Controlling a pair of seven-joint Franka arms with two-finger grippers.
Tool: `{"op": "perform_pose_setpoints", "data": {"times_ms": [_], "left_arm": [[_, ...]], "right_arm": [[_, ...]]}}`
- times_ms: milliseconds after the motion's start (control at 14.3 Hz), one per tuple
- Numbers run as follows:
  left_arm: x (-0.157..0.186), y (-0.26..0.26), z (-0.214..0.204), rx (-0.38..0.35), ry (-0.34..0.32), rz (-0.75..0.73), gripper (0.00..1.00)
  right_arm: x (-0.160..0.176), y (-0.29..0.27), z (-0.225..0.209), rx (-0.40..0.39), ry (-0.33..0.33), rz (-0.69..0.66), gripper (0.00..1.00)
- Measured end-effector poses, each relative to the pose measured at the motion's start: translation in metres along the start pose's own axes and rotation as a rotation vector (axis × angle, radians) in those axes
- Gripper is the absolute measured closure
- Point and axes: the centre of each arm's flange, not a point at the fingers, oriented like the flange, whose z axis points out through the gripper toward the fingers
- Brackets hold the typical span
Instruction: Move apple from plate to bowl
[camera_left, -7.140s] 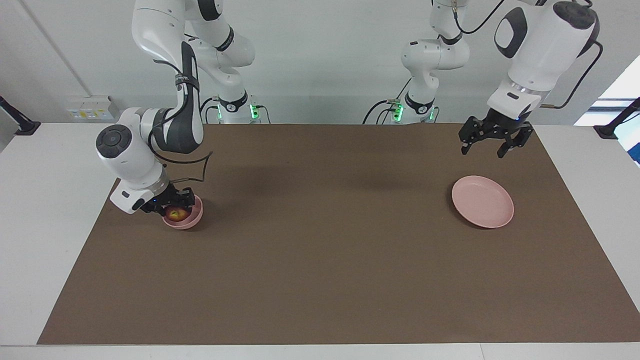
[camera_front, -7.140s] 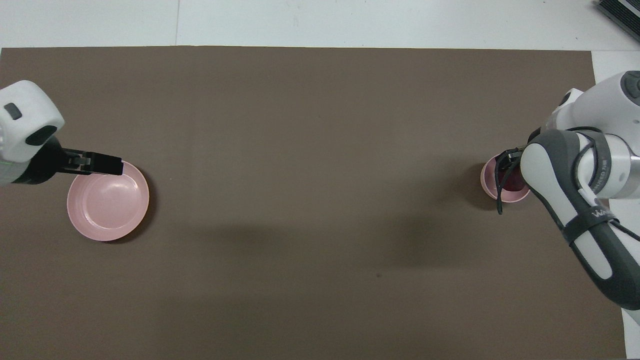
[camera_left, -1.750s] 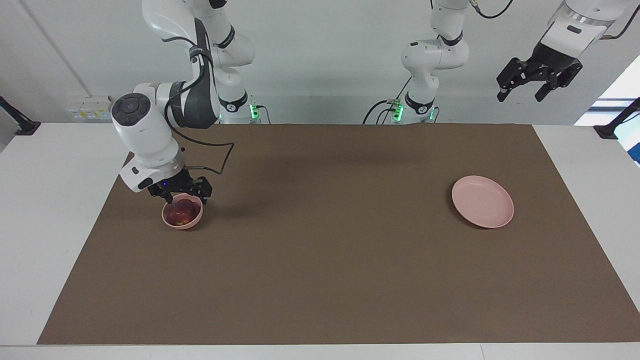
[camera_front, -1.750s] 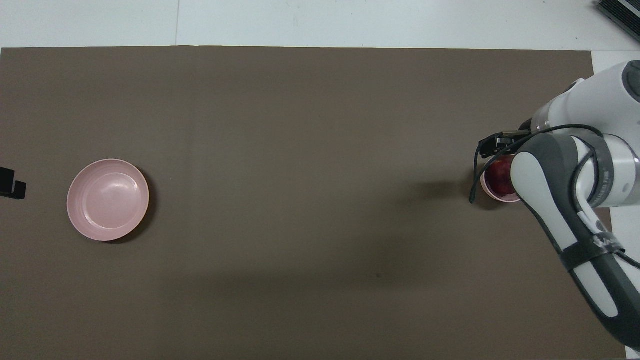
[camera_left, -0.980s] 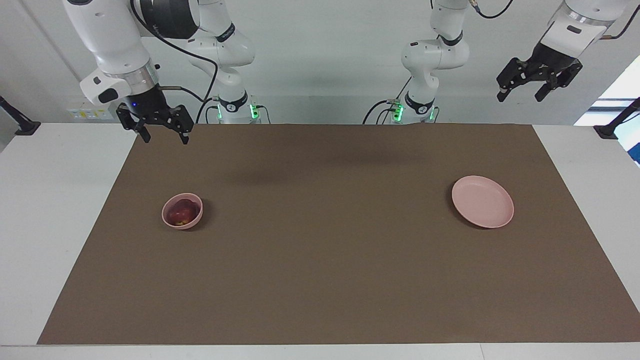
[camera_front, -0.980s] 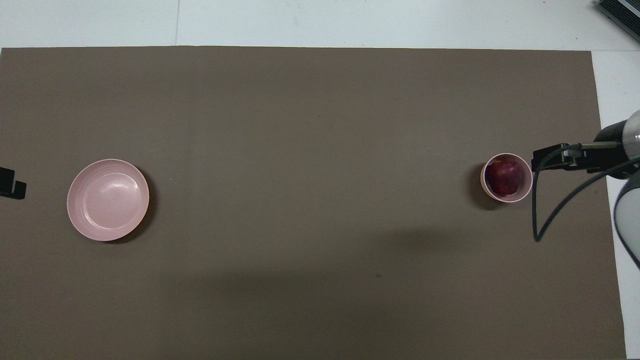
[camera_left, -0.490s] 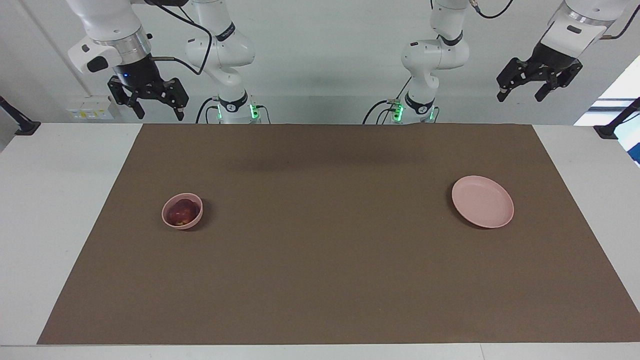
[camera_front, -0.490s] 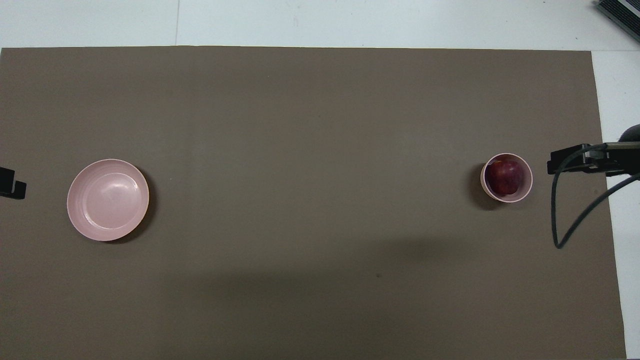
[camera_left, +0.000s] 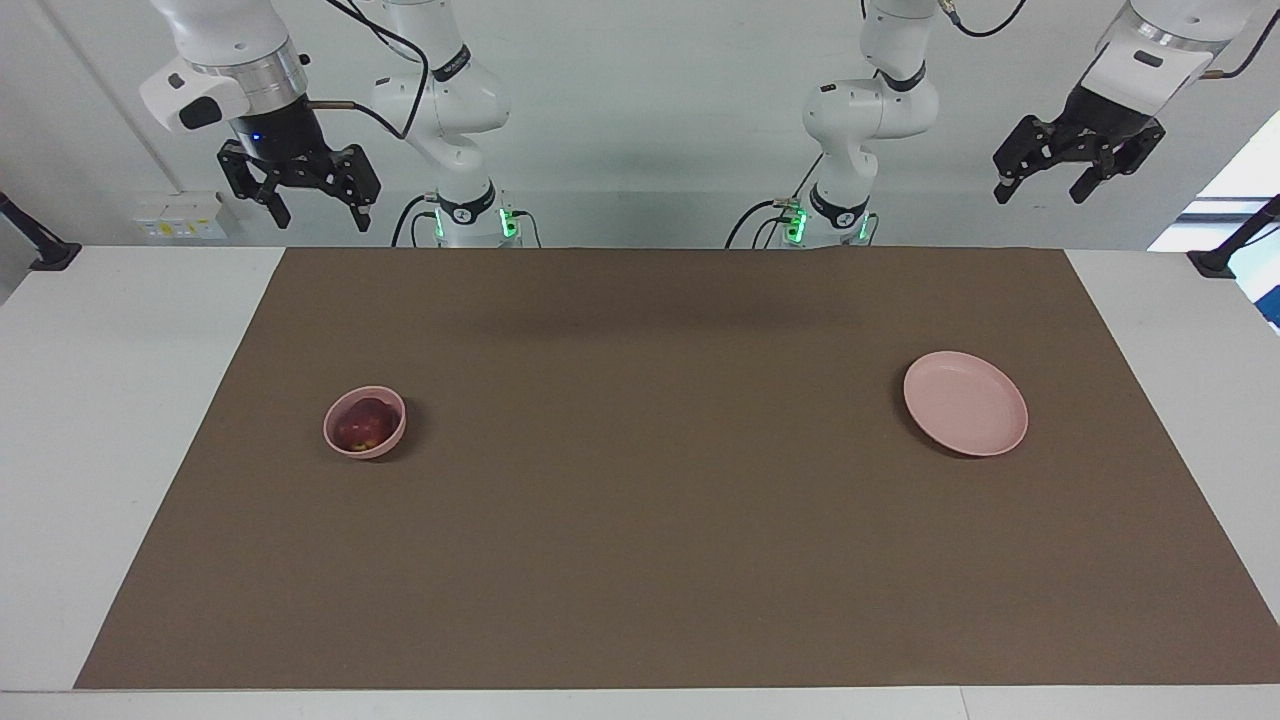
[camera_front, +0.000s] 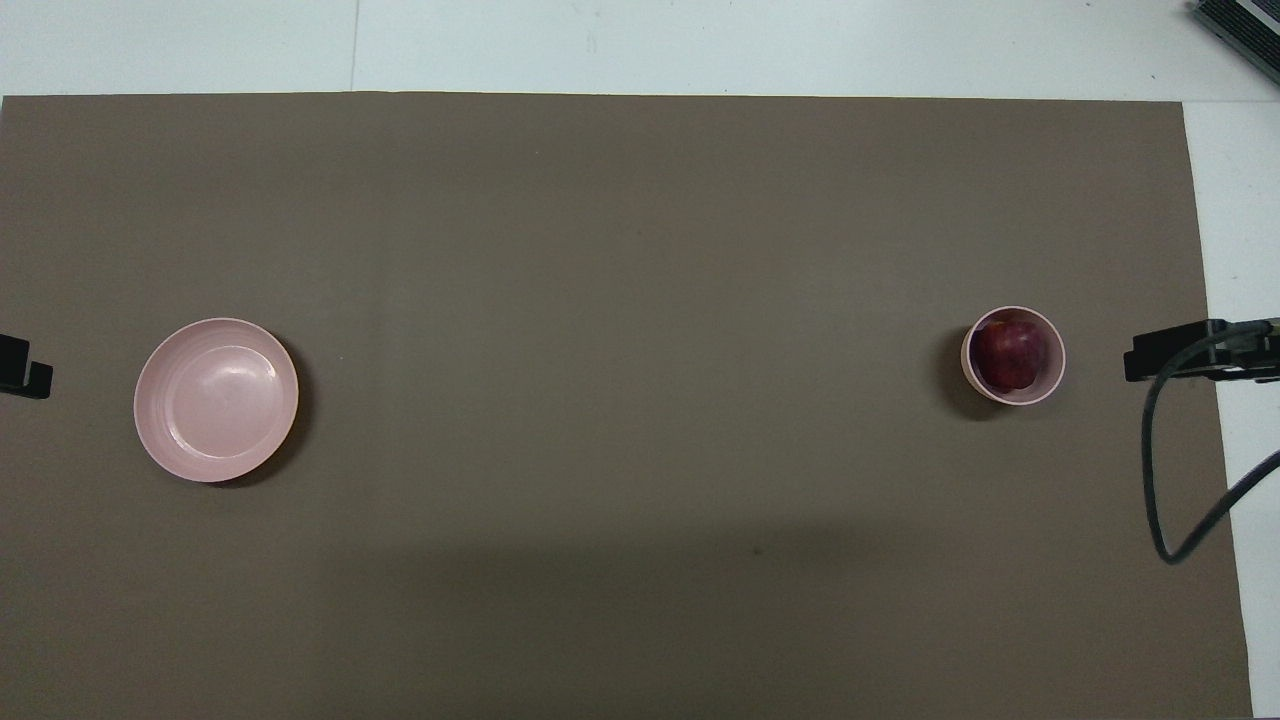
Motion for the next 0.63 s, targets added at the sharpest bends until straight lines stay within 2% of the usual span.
{"op": "perform_pose_setpoints", "data": {"times_ms": [210,630], "left_arm": [[0.0,0.001,0.0,0.0,0.0,0.001,0.0],[0.0,0.001,0.0,0.0,0.001,0.002,0.0]], "right_arm": [[-0.01,0.001,-0.007,0.0,-0.026,0.0,0.0],[-0.015,0.002,-0.009,0.001,-0.027,-0.011,0.0]]}}
